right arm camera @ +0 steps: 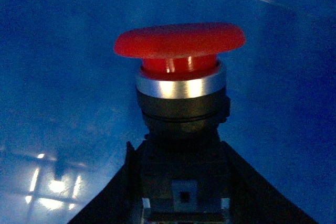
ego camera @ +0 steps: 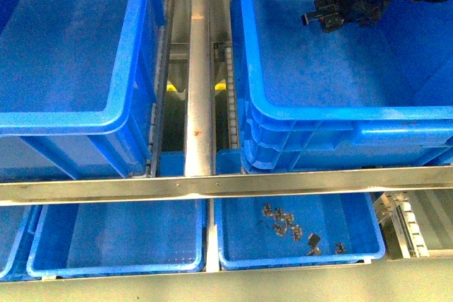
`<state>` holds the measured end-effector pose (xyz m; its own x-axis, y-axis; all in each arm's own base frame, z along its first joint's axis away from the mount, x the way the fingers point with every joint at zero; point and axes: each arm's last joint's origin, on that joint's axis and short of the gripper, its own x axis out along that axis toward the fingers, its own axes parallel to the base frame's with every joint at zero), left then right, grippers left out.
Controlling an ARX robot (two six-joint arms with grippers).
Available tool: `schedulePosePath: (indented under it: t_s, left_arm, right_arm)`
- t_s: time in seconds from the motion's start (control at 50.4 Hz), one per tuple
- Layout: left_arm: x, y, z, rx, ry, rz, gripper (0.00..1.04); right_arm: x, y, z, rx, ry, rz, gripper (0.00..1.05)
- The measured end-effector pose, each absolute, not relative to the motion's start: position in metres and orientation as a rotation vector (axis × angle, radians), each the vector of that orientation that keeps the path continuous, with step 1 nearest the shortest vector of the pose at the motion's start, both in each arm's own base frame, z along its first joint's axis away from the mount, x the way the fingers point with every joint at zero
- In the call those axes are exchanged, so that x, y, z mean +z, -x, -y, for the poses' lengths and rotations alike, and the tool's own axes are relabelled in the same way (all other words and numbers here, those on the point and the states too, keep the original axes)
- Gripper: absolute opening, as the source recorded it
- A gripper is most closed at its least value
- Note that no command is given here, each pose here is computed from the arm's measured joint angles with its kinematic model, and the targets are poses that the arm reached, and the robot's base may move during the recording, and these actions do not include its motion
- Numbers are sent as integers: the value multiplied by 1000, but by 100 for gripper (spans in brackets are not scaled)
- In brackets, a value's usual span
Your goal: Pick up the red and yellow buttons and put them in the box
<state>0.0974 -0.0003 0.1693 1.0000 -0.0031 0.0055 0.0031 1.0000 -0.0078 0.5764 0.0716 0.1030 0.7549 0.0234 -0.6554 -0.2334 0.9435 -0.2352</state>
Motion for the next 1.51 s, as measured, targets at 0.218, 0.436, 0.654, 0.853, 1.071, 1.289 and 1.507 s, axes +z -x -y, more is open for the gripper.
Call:
schedulePosePath:
  t_s: [0.218,0.436,0.654,0.853,1.071,1.289,1.507]
  left_arm:
    - [169,-97,0,-3,8,6,3]
    - [169,-97,0,-3,8,6,3]
    - [169,-97,0,-3,7,6,3]
    - [169,-97,0,-3,8,6,3]
    - [169,-97,0,-3,8,6,3]
    - [169,-97,0,-3,8,6,3]
    - [169,-97,0,-3,8,6,3]
  right_arm:
    - [90,-567,-69,173,288,-696,80]
    - [122,-547,-56,187,283,-610,99]
    - [184,-467,-37,232,268,-465,99]
    - [177,-390,-32,259,208,-481,99]
    - [215,-285,-31,121,-75,-464,99]
    - [194,-240,-20,6,-16,-19,54]
    - [181,-198,-4,18,-5,-12,3]
